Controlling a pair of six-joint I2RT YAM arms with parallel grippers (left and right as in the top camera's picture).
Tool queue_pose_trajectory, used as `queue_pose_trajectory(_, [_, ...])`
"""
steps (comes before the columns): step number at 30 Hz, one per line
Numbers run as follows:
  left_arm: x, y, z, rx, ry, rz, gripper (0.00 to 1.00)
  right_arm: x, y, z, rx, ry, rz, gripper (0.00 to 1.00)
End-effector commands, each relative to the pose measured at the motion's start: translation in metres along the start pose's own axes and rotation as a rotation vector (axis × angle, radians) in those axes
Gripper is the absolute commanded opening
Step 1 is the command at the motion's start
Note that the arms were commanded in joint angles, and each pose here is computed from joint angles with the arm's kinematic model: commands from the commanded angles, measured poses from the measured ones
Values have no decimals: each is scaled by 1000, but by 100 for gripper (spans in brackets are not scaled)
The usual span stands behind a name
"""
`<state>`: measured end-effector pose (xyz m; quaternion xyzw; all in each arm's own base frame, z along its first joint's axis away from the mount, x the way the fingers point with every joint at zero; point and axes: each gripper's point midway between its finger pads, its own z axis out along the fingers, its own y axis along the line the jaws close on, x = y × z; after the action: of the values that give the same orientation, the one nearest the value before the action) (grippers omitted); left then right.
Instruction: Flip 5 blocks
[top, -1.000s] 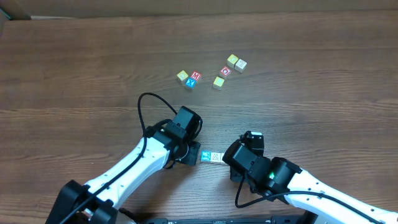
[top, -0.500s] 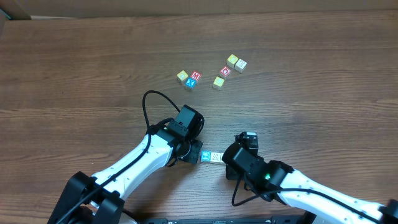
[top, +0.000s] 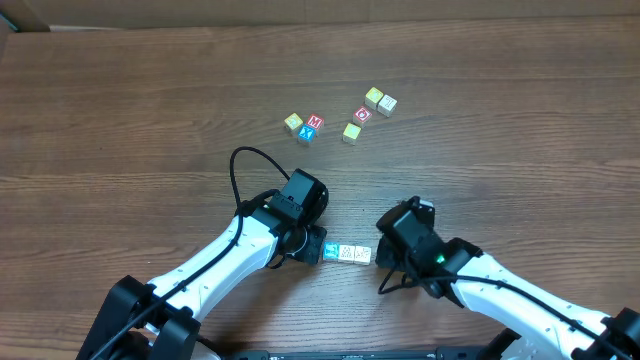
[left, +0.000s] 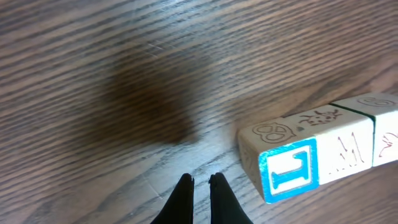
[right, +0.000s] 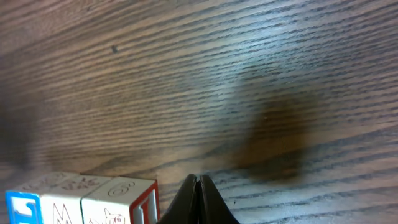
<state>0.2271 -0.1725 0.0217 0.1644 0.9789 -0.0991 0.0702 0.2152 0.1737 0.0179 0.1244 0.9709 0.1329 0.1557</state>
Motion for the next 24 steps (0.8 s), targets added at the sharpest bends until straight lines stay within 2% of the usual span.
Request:
queue_pose_trajectory(1, [-2, -9, -1, 51, 7, 16, 4, 13, 12, -1, -80, 94, 22, 4])
queue_pose_trajectory(5, [-1, -9, -1, 54, 11, 15, 4, 24, 19, -2, -122, 161, 31, 4])
queue_pose_trajectory(10, [1, -9, -1, 56, 19, 13, 4, 34, 10, 9, -71, 214, 91, 4])
queue_pose_trajectory(24, [3, -18, -2, 110, 30, 46, 4, 32, 23, 22, -117, 218, 88, 4])
